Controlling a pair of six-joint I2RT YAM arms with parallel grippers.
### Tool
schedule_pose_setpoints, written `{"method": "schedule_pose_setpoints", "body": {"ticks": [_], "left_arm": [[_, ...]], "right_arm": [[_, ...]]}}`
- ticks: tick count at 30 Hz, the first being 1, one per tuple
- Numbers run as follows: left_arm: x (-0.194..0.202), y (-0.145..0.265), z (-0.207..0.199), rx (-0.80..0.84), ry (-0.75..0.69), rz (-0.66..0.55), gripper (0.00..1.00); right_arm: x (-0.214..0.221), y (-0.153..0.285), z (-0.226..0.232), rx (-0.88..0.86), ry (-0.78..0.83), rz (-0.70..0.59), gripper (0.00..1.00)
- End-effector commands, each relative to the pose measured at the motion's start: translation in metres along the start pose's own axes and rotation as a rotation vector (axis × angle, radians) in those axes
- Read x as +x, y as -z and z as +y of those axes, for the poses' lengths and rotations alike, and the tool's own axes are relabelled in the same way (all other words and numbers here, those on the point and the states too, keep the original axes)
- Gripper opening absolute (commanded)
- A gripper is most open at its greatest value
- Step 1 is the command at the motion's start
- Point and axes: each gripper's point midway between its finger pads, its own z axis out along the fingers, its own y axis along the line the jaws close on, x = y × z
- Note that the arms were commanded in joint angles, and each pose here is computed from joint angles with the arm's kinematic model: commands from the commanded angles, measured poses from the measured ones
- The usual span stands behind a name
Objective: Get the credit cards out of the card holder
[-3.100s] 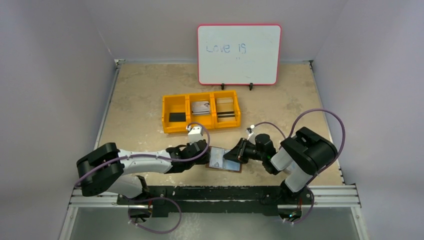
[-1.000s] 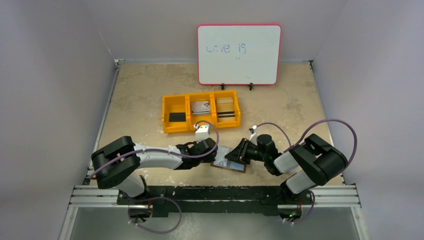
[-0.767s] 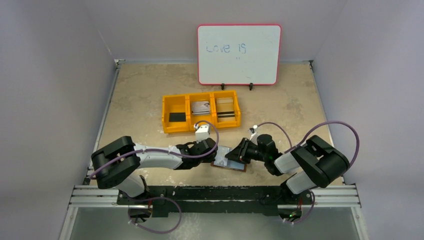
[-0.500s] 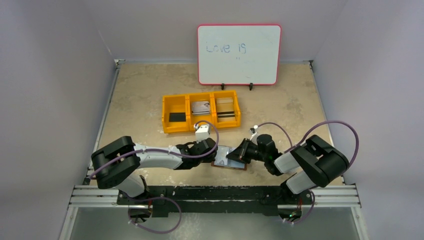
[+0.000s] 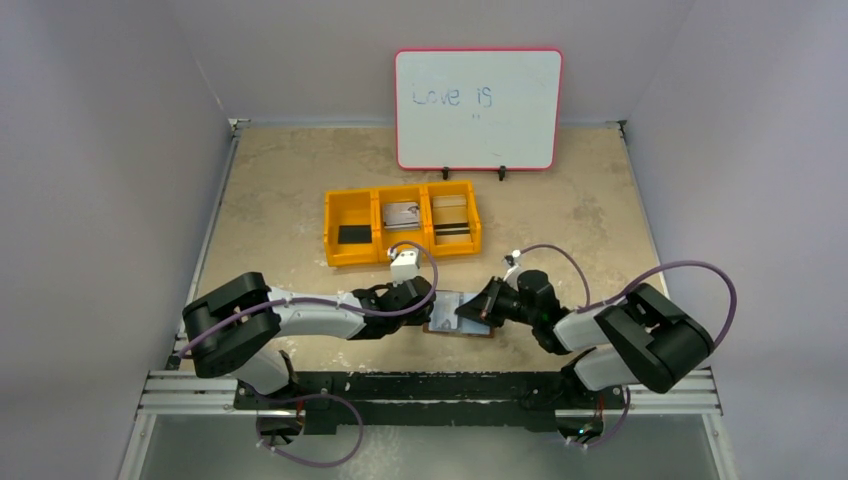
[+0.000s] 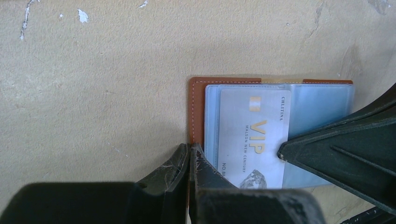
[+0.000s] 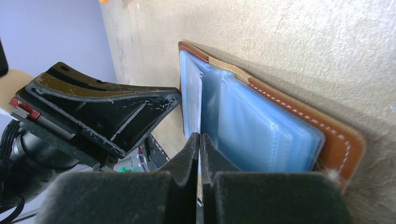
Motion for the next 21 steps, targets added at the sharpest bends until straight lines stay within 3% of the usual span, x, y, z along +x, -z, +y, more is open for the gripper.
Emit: {"method": "schedule_pose_setpoints", "body": {"ticks": [1, 12, 18, 21], "left_arm": [[0.016, 0.000, 0.026, -0.084, -0.034, 0.037, 0.00], [0.012, 0.001, 0.019, -0.039, -0.019, 0.017, 0.00], [0.000, 0.011, -0.016, 0.140, 0.052, -0.017, 0.28], [0.000, 0.012, -0.021, 0.158, 0.040, -0.011, 0.32]], "right_arm": [[-0.006, 0.001, -0.005, 0.029, 0.021, -0.040, 0.00], [-0.006, 0.005, 0.000, 0.009, 0.079, -0.023, 0.00], [-0.001, -0.004, -0.009, 0.033, 0.055, 0.027, 0.00], [0.000, -0.008, -0.010, 0.027, 0.042, 0.034, 0.00]]}}
